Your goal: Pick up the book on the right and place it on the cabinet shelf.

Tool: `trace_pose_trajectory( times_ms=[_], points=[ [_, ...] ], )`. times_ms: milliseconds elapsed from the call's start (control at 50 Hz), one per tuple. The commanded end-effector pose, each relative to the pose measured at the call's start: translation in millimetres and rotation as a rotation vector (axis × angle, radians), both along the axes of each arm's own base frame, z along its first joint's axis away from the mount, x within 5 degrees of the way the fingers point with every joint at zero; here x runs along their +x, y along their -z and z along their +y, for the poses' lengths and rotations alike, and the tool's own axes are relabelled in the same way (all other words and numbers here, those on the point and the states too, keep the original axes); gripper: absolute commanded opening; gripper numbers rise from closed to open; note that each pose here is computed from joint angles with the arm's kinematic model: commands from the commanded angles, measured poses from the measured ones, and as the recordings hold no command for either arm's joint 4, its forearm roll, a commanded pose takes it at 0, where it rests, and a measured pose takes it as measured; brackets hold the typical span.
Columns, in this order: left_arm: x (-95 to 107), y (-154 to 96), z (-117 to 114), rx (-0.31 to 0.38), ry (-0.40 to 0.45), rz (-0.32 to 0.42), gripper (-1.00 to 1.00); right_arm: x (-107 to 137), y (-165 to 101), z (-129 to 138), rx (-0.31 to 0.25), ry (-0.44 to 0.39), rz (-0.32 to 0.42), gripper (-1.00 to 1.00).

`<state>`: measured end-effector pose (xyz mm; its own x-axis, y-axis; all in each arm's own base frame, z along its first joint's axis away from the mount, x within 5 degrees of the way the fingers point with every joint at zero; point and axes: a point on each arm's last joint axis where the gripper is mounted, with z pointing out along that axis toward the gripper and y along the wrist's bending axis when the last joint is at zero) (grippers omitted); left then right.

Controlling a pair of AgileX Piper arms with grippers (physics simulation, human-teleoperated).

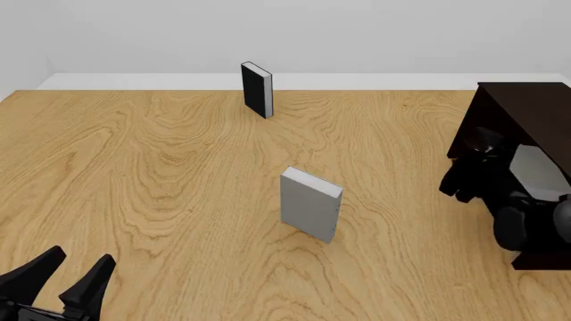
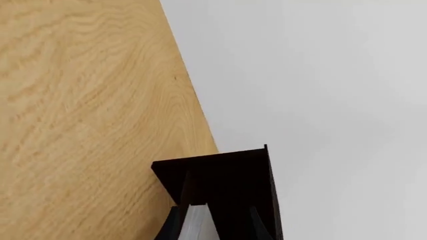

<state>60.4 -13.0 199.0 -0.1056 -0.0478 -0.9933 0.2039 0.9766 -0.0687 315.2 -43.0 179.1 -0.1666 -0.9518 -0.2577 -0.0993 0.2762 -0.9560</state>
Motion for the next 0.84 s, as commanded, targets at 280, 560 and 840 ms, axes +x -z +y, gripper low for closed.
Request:
trace_pose_trajectory(
  times_ms=[280,560,840],
  points=[
    [1.1,-0.3,-0.4,-0.001,0.002,0.001,1.00,-6.7,-41.3,32.9,0.099,-0.089,-0.027,1.00],
    [2.3,-0.6,-0.7,-0.002,0.003,0.003,1.00,-26.4,-71.3,46.1,0.218,-0.117,-0.034,1.00],
    [1.4,-0.6,-0.7,-0.003,0.006,-0.001,1.00,-61.7,-106.5,59.2,0.339,-0.156,-0.049,1.00]
  ],
)
